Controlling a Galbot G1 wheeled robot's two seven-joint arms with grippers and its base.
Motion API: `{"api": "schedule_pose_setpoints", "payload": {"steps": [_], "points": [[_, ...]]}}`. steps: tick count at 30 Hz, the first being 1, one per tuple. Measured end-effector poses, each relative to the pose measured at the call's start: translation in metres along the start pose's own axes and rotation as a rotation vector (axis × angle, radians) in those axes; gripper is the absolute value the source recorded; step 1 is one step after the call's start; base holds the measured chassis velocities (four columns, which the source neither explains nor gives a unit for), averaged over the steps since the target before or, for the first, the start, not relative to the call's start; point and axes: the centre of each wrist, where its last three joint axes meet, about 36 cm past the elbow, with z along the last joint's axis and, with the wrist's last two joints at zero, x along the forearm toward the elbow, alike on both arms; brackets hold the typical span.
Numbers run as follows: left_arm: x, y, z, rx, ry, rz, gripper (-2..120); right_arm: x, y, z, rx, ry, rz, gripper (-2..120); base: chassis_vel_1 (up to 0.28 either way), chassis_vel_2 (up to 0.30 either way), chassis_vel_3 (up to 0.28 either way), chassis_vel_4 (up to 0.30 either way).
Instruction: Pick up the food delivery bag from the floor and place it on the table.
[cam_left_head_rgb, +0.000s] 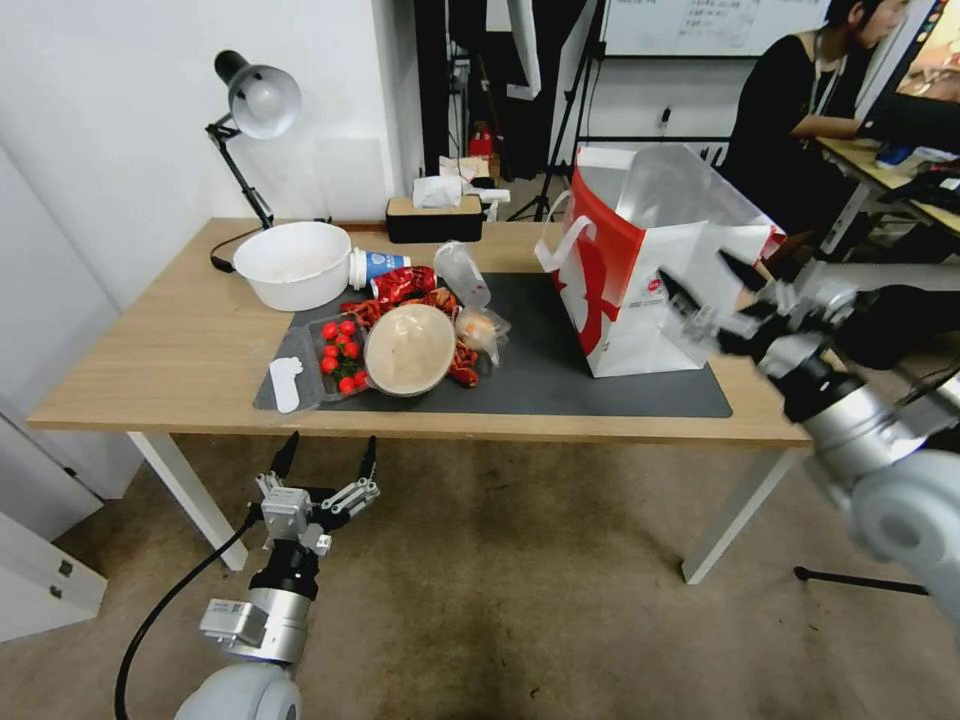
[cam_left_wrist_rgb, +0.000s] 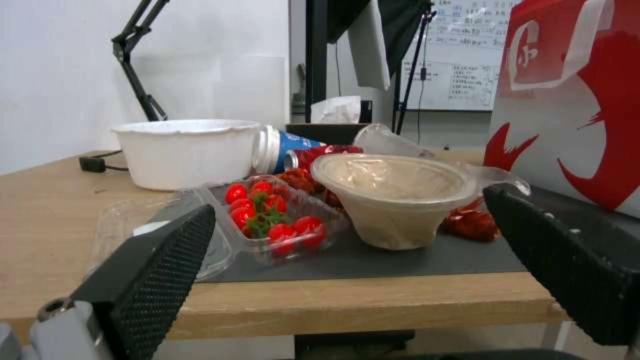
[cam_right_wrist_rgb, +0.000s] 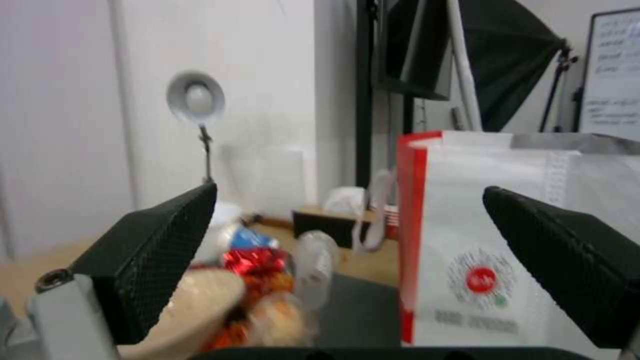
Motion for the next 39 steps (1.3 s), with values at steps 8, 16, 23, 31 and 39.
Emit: {"api": "schedule_pose_setpoints", "payload": {"steps": [8,16,23,31,39], "points": [[0.0,0.0,0.0,0.001,0.001,-0.001,100,0.032,0.03,0.03,0.088,0.045,0.103,100,0.0,0.0,0.0,0.0],[0.0,0.0,0.001,0.002,-0.001,0.0,100,0.07,0.058,0.075,0.13,0.132,0.283,100,0.0,0.0,0.0,0.0],[0.0,0.001,0.001,0.001,-0.004,0.0,100,0.093,0.075,0.104,0.147,0.182,0.402,100,0.0,0.0,0.0,0.0],[0.001,0.001,0.002,0.006,-0.006,-0.003,100,0.105,0.087,0.123,0.123,0.179,0.429,100,0.0,0.0,0.0,0.0],[0.001,0.002,0.003,0.006,-0.01,-0.006,100,0.107,0.091,0.131,0.101,0.182,0.445,100,0.0,0.0,0.0,0.0]]}}
